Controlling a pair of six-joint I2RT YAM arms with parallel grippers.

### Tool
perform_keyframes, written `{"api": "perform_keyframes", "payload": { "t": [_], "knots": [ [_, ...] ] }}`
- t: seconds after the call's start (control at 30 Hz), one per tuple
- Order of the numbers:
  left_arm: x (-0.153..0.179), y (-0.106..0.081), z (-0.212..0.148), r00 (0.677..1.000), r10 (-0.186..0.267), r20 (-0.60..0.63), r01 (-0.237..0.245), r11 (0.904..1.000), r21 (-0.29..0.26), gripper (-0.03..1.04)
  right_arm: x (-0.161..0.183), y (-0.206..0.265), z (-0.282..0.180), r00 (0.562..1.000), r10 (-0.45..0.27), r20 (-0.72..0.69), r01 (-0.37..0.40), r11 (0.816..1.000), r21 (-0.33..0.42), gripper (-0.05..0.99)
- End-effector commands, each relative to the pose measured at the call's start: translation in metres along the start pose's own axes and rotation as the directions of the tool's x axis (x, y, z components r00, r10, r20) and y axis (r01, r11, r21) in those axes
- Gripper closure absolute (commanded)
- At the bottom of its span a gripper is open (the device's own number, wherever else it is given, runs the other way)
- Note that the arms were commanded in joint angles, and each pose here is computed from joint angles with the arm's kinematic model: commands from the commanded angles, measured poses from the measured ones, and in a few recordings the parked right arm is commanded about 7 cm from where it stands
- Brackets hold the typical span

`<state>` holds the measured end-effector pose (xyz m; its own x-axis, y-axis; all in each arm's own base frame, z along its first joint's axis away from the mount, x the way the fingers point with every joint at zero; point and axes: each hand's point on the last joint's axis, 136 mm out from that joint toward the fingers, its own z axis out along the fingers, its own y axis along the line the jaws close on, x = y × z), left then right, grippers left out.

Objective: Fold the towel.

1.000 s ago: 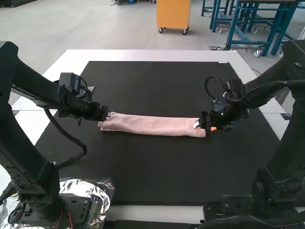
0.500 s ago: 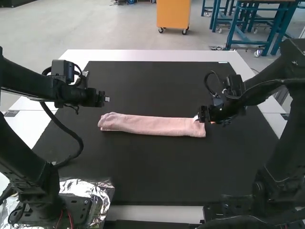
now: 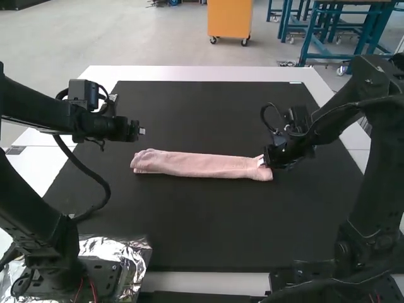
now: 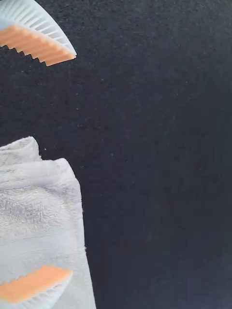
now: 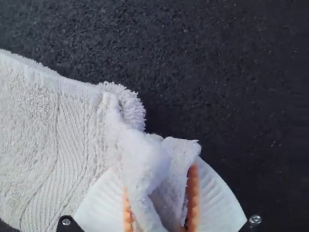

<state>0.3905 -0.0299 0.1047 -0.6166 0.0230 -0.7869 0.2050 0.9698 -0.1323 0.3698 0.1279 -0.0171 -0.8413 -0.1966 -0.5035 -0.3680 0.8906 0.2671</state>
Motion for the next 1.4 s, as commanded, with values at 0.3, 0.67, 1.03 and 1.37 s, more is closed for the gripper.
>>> {"api": "perform_keyframes", "payload": {
  "t": [0.3,0.67,1.03,1.37],
  "knots": [
    [-0.023,0.0,-0.005,0.998,0.011,0.065,-0.01,0.9999,-0.003,0.04,-0.026,-0.03,-0.064,0.99,0.08,0.112,-0.081,0.997,0.003,0.96],
    [-0.034,0.008,-0.005,0.995,0.023,0.1,-0.018,0.9988,-0.046,0.04,-0.059,0.039,-0.08,0.98,0.068,0.186,-0.046,0.992,-0.116,0.96],
    [-0.033,0.035,-0.01,0.993,0.0,0.12,0.013,0.9941,-0.108,0.04,-0.066,0.138,-0.022,0.992,-0.056,0.113,0.082,0.969,-0.234,0.96],
    [-0.027,0.056,-0.016,0.991,-0.025,0.129,0.044,0.9883,-0.146,0.04,-0.086,0.203,0.02,0.985,-0.138,0.099,0.163,0.937,-0.31,0.96]
  ]
}}
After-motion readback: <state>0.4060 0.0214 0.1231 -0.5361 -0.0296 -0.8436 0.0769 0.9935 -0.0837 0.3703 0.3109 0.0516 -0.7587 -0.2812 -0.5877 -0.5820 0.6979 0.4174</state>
